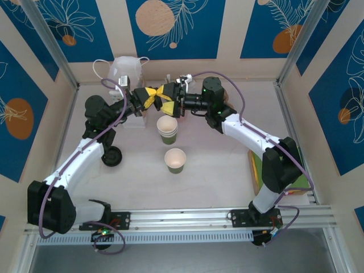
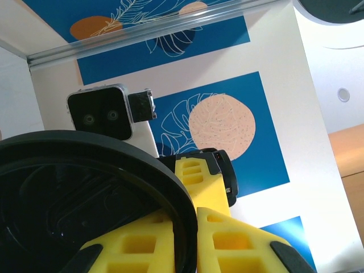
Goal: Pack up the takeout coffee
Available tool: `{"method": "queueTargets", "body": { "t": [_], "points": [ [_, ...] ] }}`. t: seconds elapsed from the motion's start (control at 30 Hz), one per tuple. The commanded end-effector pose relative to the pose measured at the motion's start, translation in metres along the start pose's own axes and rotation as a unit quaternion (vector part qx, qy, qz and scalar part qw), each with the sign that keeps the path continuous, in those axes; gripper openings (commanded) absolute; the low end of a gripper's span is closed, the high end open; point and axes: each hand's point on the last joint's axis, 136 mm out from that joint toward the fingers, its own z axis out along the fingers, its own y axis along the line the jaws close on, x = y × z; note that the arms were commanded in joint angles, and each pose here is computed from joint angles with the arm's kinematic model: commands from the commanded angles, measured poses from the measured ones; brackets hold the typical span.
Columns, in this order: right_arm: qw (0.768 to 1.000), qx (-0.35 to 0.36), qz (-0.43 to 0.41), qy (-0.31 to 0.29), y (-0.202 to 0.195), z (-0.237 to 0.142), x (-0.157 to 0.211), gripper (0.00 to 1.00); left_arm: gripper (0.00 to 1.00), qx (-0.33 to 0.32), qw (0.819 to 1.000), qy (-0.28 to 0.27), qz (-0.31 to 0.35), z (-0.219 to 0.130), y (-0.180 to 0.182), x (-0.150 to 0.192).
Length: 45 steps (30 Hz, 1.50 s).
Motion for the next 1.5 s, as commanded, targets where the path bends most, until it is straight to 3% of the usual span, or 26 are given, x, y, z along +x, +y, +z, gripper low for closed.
{"method": "queueTargets", "body": {
  "t": [0.0,0.3,0.5,0.63,0.73,1.17,1.47],
  "points": [
    [1.0,-0.011,-0.007,0.015,0.01,0.007,0.004,0.82,0.12,0.02,1.0,0.013,0.012,0.002,-0.008,0.007],
    [1.0,-0.009,-0.009,0.006,0.009,0.003,0.002,0.69,0.14,0.017,1.0,0.014,0.008,0.002,-0.003,0.008],
    [1.0,-0.004,-0.009,0.001,0.007,0.0,0.0,0.69,0.16,0.016,1.0,0.014,0.011,0.002,-0.002,0.008],
    [1.0,0.006,-0.009,-0.004,0.003,-0.003,-0.002,0.69,0.32,0.013,1.0,0.015,0.014,0.002,-0.001,0.007],
    [1.0,0.015,-0.008,-0.013,-0.001,-0.008,-0.004,0.69,0.34,0.002,1.0,0.013,0.019,0.0,0.001,0.007],
    [0.996,0.074,-0.023,-0.044,-0.026,-0.041,-0.011,0.69,0.49,-0.119,0.991,-0.008,0.057,-0.018,0.024,0.003],
    [0.981,0.173,-0.076,-0.04,-0.054,-0.067,0.004,0.68,0.56,-0.295,0.949,-0.027,0.11,-0.057,0.057,0.005]
  ]
}}
